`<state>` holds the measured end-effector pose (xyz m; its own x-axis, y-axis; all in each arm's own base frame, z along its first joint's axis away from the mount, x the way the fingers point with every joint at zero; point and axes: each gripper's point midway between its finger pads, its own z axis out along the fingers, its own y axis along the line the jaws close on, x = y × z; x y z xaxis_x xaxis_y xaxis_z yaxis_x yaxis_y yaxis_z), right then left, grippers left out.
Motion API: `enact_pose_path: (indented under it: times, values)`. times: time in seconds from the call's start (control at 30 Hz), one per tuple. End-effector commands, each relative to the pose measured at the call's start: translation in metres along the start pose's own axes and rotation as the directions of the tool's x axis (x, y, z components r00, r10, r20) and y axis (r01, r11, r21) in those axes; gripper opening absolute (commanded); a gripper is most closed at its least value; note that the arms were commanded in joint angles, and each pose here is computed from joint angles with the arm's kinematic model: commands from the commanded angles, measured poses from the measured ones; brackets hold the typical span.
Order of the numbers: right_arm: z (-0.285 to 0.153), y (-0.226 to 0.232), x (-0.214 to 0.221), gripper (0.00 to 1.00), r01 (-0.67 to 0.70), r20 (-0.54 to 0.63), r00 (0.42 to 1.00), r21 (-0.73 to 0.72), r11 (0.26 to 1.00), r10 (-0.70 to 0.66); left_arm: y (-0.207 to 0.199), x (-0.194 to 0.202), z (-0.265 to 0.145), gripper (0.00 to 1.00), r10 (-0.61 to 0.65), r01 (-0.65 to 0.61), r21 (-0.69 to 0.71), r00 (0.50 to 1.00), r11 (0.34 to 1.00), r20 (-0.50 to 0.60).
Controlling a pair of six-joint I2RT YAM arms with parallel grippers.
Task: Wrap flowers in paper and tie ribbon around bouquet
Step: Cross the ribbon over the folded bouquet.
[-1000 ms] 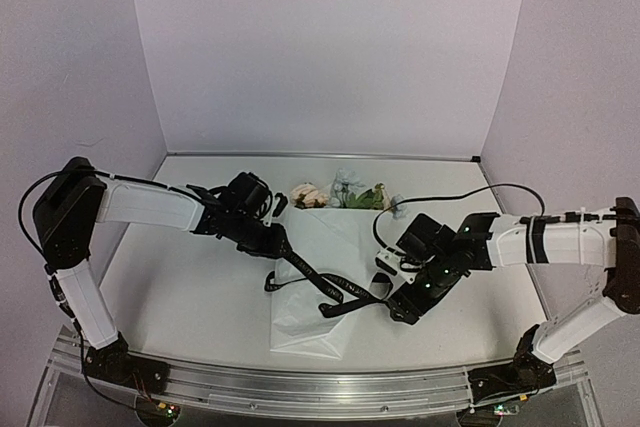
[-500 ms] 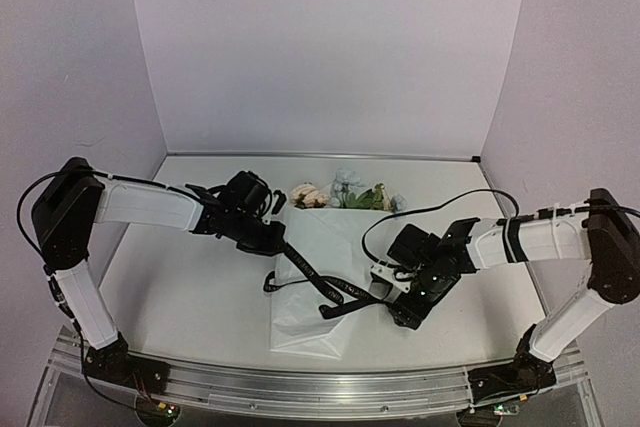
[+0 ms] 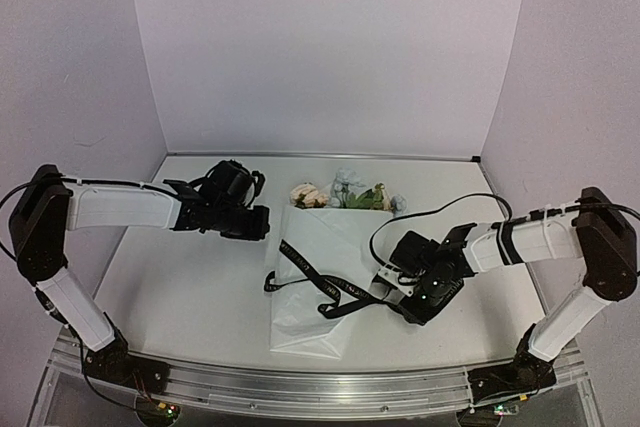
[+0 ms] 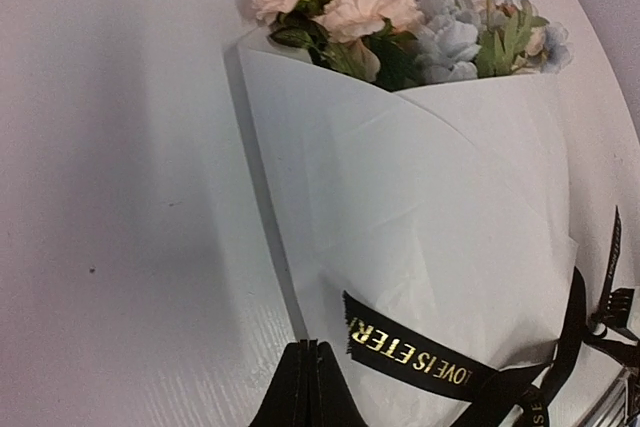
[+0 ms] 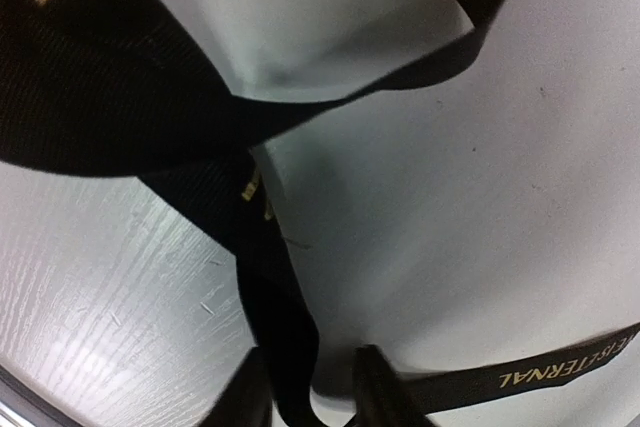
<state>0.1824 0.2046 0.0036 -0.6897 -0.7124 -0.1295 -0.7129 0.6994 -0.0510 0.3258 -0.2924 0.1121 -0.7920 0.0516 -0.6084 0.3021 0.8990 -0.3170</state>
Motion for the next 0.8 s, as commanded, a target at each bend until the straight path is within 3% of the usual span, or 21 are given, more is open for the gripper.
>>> enact_pose_path:
  times: [0.0,0.13,0.3,0.43,0.57,0.77]
  values:
    - [-0.004,-0.015,-0.005,0.09,-0.064,0.035,0.998,0.079,0.995,0.061,0.036,-0.032,-0.022,0.00,-0.078,0.091,-0.094,0.989,0.991,0.128]
    - [-0.011,-0.016,-0.014,0.01,-0.074,0.063,0.996,0.084,0.994,0.068,0.019,-0.027,-0.017,0.04,-0.083,0.079,0.057,0.995,0.995,0.063]
    - [-0.012,-0.011,-0.018,0.00,-0.089,0.057,0.995,0.057,0.994,0.086,-0.012,-0.002,-0.005,0.43,-0.101,0.105,0.196,0.994,0.975,-0.032]
    - [-0.011,-0.009,-0.018,0.00,-0.110,0.049,0.993,0.045,0.993,0.108,-0.024,0.014,0.004,0.62,-0.149,0.162,0.231,0.986,0.959,-0.074]
    - [-0.012,-0.009,-0.018,0.00,-0.117,0.053,0.992,0.042,0.992,0.115,-0.043,0.026,0.013,0.67,-0.127,0.153,0.270,0.985,0.951,-0.113]
    - [-0.012,-0.009,-0.018,0.00,-0.122,0.055,0.991,0.046,0.991,0.119,-0.053,0.032,0.027,0.62,-0.111,0.145,0.276,0.984,0.950,-0.136]
